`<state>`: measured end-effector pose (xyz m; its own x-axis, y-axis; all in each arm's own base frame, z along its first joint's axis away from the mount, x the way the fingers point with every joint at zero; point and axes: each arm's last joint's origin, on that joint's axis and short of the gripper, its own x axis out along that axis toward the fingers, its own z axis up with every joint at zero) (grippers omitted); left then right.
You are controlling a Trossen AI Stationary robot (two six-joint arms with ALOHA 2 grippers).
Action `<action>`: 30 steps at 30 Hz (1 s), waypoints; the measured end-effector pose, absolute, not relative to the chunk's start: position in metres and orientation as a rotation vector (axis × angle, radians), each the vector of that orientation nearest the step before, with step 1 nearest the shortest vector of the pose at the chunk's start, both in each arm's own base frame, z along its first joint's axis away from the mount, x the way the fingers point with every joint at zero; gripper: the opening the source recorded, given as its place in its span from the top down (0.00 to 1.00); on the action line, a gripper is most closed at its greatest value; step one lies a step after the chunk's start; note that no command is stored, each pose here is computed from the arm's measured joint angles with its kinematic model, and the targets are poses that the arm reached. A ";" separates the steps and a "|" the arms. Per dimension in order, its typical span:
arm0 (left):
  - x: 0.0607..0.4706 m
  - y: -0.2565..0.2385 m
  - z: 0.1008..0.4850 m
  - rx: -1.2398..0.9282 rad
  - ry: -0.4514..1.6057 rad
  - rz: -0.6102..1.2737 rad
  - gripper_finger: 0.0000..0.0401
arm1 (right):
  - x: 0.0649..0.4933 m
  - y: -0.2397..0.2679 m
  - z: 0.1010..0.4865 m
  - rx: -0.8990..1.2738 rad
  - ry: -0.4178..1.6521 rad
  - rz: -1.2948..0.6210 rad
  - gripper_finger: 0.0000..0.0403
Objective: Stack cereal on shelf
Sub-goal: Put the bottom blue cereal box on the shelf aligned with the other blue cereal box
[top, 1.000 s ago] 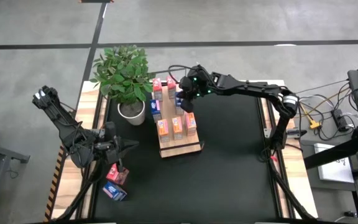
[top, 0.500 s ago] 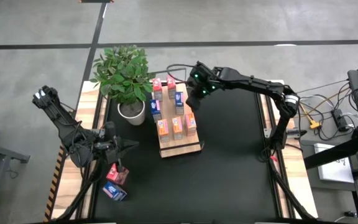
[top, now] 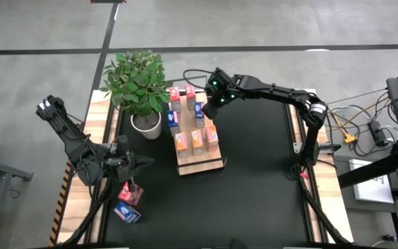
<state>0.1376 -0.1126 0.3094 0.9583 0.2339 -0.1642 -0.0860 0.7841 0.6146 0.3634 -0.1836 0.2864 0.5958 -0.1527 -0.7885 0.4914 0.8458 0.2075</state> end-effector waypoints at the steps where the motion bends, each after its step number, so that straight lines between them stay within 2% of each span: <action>1: 0.138 -0.113 0.309 0.647 0.237 0.167 1.00 | 0.364 -0.184 0.283 0.436 0.867 -0.387 0.98; 30: 0.137 -0.113 0.309 0.649 0.239 0.159 1.00 | 0.373 -0.189 0.277 0.366 0.815 -0.307 0.98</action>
